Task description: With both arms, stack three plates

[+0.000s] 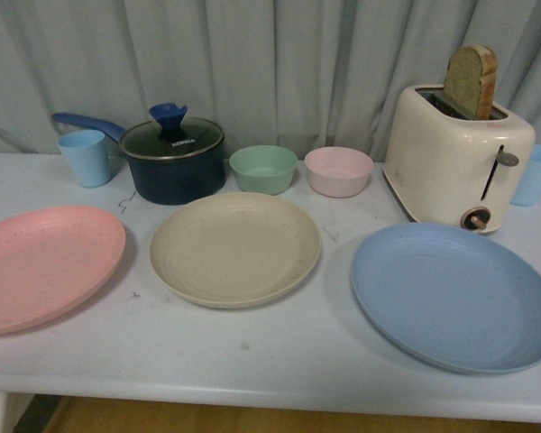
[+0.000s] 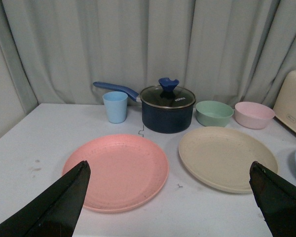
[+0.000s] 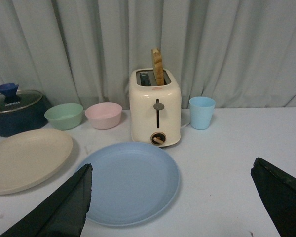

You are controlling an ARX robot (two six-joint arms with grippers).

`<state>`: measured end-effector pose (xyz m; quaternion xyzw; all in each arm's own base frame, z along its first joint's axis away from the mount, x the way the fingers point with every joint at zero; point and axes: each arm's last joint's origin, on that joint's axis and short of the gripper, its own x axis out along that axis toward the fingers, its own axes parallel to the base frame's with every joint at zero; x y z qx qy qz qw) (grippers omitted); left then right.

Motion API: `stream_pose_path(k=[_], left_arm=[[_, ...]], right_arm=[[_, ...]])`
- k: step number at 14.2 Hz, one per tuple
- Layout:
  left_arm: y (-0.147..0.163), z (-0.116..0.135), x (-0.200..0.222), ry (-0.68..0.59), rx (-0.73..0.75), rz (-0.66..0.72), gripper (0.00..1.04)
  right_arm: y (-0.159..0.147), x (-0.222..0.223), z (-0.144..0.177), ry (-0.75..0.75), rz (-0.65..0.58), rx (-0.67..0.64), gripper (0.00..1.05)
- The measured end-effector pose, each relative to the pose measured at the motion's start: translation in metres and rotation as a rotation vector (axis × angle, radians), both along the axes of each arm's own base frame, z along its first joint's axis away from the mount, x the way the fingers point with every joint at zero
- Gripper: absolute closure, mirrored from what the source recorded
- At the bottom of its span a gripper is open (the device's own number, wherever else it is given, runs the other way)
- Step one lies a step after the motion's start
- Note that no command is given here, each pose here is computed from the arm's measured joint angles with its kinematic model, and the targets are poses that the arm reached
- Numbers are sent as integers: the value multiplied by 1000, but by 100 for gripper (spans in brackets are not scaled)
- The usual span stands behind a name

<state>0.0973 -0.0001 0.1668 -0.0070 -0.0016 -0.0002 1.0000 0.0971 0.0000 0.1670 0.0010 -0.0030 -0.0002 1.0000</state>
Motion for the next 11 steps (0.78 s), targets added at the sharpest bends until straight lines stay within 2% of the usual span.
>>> stream_pose_path(k=[11], left_arm=[[0, 0, 0, 0, 0, 0, 7]], right_arm=[[0, 0, 0, 0, 0, 0, 6]])
